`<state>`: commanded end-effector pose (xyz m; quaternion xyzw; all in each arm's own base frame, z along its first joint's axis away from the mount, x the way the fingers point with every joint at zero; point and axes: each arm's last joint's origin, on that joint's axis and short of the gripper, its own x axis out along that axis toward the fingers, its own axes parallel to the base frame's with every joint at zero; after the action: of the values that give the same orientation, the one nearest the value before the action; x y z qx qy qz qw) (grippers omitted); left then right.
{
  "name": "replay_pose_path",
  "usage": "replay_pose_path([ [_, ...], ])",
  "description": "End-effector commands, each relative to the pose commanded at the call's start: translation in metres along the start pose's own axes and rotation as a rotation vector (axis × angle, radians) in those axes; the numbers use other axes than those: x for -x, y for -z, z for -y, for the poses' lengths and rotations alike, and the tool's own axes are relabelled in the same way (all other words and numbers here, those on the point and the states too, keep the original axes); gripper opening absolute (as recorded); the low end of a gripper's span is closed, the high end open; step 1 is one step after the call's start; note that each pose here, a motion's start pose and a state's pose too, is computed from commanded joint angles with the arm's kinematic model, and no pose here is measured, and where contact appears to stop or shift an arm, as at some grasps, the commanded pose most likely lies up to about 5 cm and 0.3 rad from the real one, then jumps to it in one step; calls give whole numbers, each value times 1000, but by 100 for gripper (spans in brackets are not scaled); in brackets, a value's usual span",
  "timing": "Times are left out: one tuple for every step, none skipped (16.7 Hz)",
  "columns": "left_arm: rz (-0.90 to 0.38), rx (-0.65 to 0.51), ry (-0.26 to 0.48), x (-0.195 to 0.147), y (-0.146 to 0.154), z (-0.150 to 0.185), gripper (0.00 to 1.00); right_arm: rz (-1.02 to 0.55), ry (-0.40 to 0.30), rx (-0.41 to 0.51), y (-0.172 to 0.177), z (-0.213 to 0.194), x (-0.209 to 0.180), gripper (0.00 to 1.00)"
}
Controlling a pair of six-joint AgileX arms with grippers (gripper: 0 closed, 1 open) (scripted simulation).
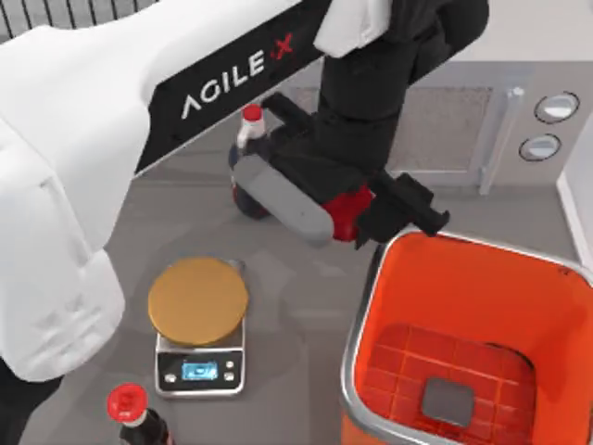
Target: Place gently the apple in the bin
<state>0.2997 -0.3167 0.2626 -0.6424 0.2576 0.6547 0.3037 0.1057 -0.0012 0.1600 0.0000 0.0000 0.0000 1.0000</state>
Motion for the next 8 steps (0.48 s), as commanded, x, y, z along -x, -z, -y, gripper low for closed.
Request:
replay_pose_path([
  [-9, -152, 2, 3, 1, -27, 0, 0, 0, 0, 0, 0, 0, 100],
  [-19, -289, 4, 6, 1, -52, 0, 0, 0, 0, 0, 0, 0, 100],
  [-29, -410, 7, 8, -1, -75, 0, 0, 0, 0, 0, 0, 0, 100],
  [-39, -515, 10, 11, -4, -95, 0, 0, 0, 0, 0, 0, 0, 100],
  [-48, -604, 14, 13, -8, -112, 0, 0, 0, 0, 0, 0, 0, 100],
  [-55, -674, 17, 15, -11, -126, 0, 0, 0, 0, 0, 0, 0, 100],
  [-61, -726, 20, 17, -14, -137, 0, 0, 0, 0, 0, 0, 0, 100],
  [-65, -759, 21, 18, -16, -143, 0, 0, 0, 0, 0, 0, 0, 100],
])
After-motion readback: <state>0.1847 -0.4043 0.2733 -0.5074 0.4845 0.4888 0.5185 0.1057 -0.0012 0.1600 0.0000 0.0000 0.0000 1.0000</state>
